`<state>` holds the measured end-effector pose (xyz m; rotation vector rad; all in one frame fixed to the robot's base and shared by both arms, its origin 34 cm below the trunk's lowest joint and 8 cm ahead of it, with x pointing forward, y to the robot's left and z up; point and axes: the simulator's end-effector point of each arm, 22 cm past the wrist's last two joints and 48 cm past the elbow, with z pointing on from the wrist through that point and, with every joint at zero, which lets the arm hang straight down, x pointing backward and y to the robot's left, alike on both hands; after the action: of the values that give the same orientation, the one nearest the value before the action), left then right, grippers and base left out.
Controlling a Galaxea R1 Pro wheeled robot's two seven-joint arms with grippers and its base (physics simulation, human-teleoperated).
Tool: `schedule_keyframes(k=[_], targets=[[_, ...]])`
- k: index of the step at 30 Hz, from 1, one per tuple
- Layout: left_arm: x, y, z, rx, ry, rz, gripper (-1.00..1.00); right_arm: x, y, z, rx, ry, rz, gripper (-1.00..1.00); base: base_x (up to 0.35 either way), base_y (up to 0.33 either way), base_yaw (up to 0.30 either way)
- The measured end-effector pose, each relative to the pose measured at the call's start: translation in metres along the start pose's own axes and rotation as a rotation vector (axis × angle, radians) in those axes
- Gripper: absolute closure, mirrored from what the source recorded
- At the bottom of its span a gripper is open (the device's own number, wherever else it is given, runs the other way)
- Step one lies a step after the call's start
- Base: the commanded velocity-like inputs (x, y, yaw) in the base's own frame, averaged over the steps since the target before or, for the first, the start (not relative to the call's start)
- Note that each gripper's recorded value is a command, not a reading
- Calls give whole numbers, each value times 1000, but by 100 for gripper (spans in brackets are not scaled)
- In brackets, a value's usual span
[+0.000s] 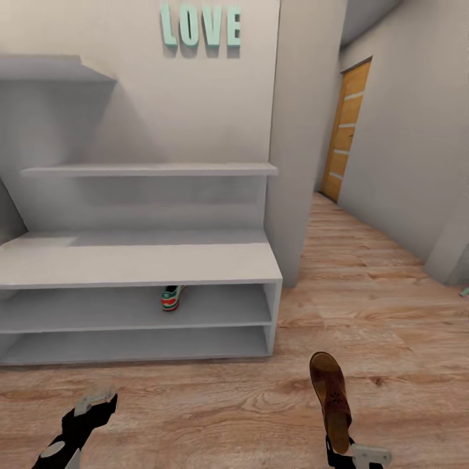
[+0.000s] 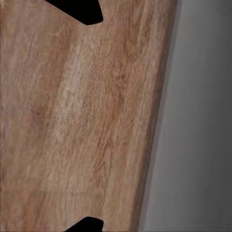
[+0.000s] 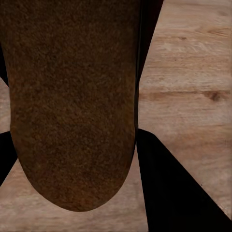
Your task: Pick up the two gym shoes and the two sandals from the corridor floor and place them onto the hallstand (shoe rack) in the corridor, making sure they are on the rack and not on the floor. Arrange them so the two gym shoes are next to each other and the two sandals are next to each other.
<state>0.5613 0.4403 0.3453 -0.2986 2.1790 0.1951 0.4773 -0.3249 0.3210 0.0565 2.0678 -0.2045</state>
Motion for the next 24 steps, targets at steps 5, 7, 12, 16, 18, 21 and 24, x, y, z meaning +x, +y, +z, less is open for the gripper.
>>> schedule_keyframes(k=[5, 7, 12, 16, 18, 21, 24], targets=[[55, 14, -30, -1, 5, 15, -100, 0, 1, 0, -2, 0, -1, 100, -43, 283, 0], [67, 11, -36, 23, 17, 18, -100, 0, 1, 0, -3, 0, -1, 100, -6, 304, 0], [85, -5, -47, 132, 41, 20, -100, 0, 1, 0, -5, -1, -3, 100, -1, 306, 0], [87, -5, -49, 145, 40, 16, -100, 0, 1, 0, -5, 0, -3, 100, 0, 307, 0], [90, -5, -50, 148, 43, 14, -100, 0, 1, 0, -5, 0, -3, 100, 0, 307, 0], [91, -5, -51, 150, 44, 13, -100, 0, 1, 0, -5, 1, -3, 100, 0, 307, 0], [92, -5, -51, 150, 45, 13, -100, 0, 1, 0, -5, 1, -3, 100, 0, 307, 0]])
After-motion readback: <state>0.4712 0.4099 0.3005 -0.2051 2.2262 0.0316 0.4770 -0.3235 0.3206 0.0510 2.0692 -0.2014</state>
